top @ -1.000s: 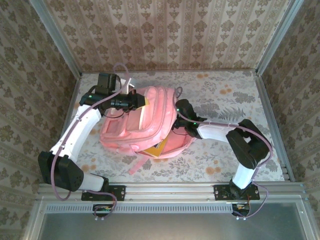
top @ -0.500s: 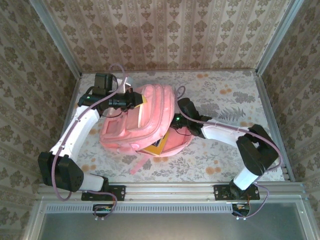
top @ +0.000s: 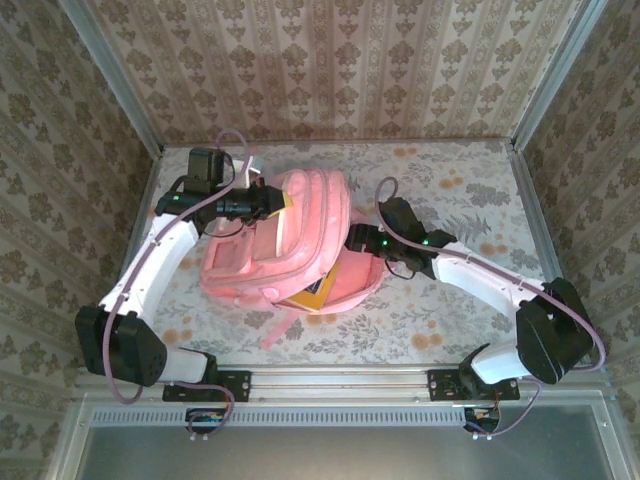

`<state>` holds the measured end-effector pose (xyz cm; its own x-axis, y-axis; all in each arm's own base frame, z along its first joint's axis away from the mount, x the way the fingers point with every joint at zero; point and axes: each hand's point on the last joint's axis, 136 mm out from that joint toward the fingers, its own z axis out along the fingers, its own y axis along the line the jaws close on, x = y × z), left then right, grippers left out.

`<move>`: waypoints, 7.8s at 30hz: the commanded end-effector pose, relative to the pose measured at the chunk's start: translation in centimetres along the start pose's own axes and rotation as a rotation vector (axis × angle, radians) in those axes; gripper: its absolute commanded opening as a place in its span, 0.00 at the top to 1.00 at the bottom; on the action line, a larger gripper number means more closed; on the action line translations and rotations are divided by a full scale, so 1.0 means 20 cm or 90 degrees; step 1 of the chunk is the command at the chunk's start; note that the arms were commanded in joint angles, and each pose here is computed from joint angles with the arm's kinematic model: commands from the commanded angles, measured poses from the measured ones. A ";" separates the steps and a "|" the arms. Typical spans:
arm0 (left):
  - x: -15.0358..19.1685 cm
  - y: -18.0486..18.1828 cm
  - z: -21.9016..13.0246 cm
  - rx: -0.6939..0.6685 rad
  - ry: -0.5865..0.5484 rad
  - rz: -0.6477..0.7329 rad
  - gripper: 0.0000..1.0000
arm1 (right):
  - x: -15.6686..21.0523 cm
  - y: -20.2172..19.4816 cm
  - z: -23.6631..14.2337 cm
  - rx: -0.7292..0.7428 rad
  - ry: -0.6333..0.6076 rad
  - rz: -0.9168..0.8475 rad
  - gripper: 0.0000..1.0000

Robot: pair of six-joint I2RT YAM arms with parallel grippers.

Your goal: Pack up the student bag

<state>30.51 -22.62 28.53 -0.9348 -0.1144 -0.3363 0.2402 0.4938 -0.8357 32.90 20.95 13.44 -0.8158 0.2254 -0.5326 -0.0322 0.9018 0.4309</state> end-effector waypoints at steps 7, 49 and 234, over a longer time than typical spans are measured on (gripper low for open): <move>-0.06 -0.11 -0.08 0.027 -0.049 0.059 1.00 | 0.25 -0.26 -0.02 0.110 0.082 -0.023 0.26; -0.46 0.10 -0.30 0.048 -0.210 -0.099 1.00 | 0.02 0.37 -0.93 -0.292 0.001 -0.049 1.00; 0.11 0.31 -0.07 -0.244 -0.069 0.092 0.00 | 0.16 -0.34 -0.34 0.018 -0.074 0.054 0.25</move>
<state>32.14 -18.50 26.43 -0.8134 -0.2143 -0.5408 0.2198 0.7474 -0.6269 27.22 16.04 15.55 -0.7375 0.3236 -0.5928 -0.0450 0.8522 0.5212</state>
